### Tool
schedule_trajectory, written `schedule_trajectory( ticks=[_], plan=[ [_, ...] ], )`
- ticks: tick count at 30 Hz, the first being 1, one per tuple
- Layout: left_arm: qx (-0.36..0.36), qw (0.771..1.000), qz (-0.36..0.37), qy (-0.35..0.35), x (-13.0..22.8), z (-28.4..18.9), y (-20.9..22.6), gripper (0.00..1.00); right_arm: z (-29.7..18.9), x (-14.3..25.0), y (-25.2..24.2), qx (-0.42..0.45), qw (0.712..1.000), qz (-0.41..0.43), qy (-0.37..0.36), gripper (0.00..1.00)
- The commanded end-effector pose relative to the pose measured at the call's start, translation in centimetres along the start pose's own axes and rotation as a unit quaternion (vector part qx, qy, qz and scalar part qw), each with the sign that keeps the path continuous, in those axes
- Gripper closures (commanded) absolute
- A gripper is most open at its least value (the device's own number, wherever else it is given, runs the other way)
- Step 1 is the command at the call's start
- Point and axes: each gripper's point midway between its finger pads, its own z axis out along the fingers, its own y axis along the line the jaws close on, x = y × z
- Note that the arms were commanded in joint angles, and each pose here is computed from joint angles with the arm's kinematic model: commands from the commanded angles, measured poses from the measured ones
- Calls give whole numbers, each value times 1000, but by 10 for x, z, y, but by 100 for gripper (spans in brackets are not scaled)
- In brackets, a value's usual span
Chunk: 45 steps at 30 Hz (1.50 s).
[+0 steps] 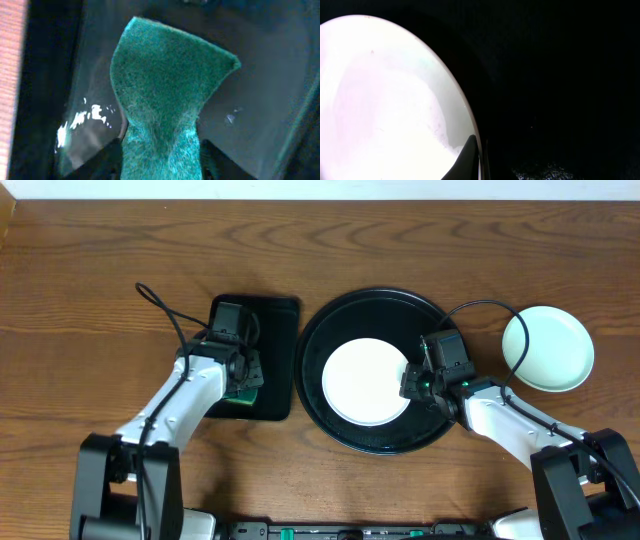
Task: Clean dirty plates on tray and stack at the side
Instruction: 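Return the sponge with the left gripper into the black tray, then lift the pink plate off the round tray with the right gripper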
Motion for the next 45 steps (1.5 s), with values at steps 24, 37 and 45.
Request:
schedule_trajectory(
  ticks=[24,37,45],
  plan=[
    [-71,969,-72,-224,-62,-135,61,21,11,21,-8,9,999,3,40,66],
    [-71,969,-72,-224,-62,-135,61,21,10,24,-9,12,999,4,45,96],
    [-71,969,-72,-224,-62,-135,61,21,9,28,-21,40,998,11,50,99]
  ],
)
